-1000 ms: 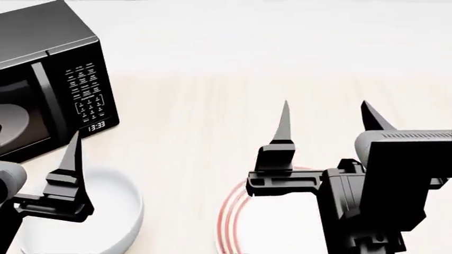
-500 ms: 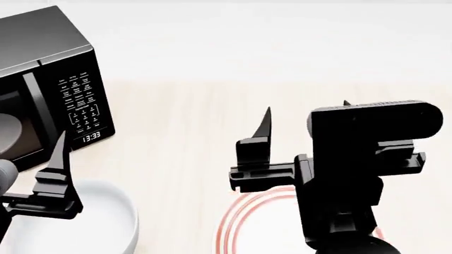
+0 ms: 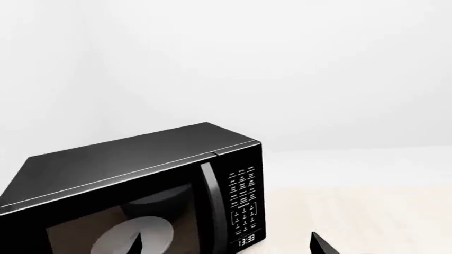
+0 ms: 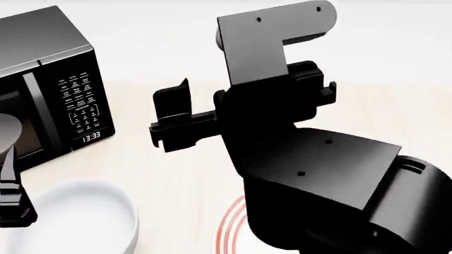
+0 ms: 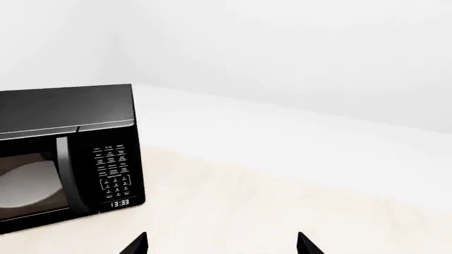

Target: Put the white bowl to the right of the plate.

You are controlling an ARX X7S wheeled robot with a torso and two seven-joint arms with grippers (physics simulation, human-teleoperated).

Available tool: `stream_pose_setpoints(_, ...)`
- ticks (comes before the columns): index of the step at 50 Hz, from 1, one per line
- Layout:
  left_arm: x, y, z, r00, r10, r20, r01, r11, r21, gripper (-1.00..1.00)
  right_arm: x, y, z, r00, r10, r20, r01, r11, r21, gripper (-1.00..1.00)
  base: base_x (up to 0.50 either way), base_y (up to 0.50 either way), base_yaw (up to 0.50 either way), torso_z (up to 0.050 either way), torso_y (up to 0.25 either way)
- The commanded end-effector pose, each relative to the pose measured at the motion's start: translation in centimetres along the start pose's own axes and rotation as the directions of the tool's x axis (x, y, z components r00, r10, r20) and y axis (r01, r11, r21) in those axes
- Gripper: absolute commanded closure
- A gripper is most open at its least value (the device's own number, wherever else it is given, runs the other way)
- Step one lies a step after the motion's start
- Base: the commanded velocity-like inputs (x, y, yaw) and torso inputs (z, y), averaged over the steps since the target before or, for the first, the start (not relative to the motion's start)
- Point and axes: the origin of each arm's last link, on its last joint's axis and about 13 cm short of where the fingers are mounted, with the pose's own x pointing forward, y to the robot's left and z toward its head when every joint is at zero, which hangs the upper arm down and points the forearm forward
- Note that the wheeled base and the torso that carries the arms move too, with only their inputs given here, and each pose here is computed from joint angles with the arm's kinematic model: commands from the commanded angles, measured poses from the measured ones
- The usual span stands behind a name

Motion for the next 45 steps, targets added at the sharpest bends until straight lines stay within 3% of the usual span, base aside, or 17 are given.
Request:
stream_pose_setpoints(1,-0.6,1.7,-0.9,0.997,0.077,-0.006,-0.077,0.996,0.055,-1.0,0.7,2.9,2.2,0.996,0.062,-0.068,-0.063,0.998,-0.023,-1.0,0.0,0.0,0.0,0.0,0.0)
stream_pose_setpoints(8,-1.2,2.2,-1.4,0.998,0.065,0.007,-0.065,0.996,0.068,-1.0,1.9,4.0,2.6,0.977,0.099,-0.188,-0.102,0.995,-0.01,-1.0,0.0,0.0,0.0,0.0,0.0)
stream_pose_setpoints(21,-1.2,3.7,-3.3,0.992,0.115,-0.043,-0.115,0.993,0.006,-1.0,3.7,5.4,3.0,0.948,0.121,-0.295,-0.12,0.993,0.024,-1.0,0.0,0.0,0.0,0.0,0.0)
stream_pose_setpoints(25,-1.2,4.2,-3.0,0.987,0.156,-0.037,-0.155,0.987,0.033,-1.0,3.6,6.2,3.7,0.942,0.131,-0.308,-0.128,0.991,0.03,-1.0,0.0,0.0,0.0,0.0,0.0)
stream_pose_setpoints(35,-1.8,5.3,-2.9,0.978,0.207,-0.02,-0.207,0.978,0.014,-1.0,3.9,8.3,4.0,0.922,0.101,-0.374,-0.099,0.995,0.025,-1.0,0.0,0.0,0.0,0.0,0.0)
stream_pose_setpoints(45,-2.1,6.9,-2.6,0.961,0.277,-0.017,-0.277,0.961,-0.009,-1.0,7.0,8.9,2.7,0.887,0.05,-0.458,-0.059,0.998,-0.006,-1.0,0.0,0.0,0.0,0.0,0.0)
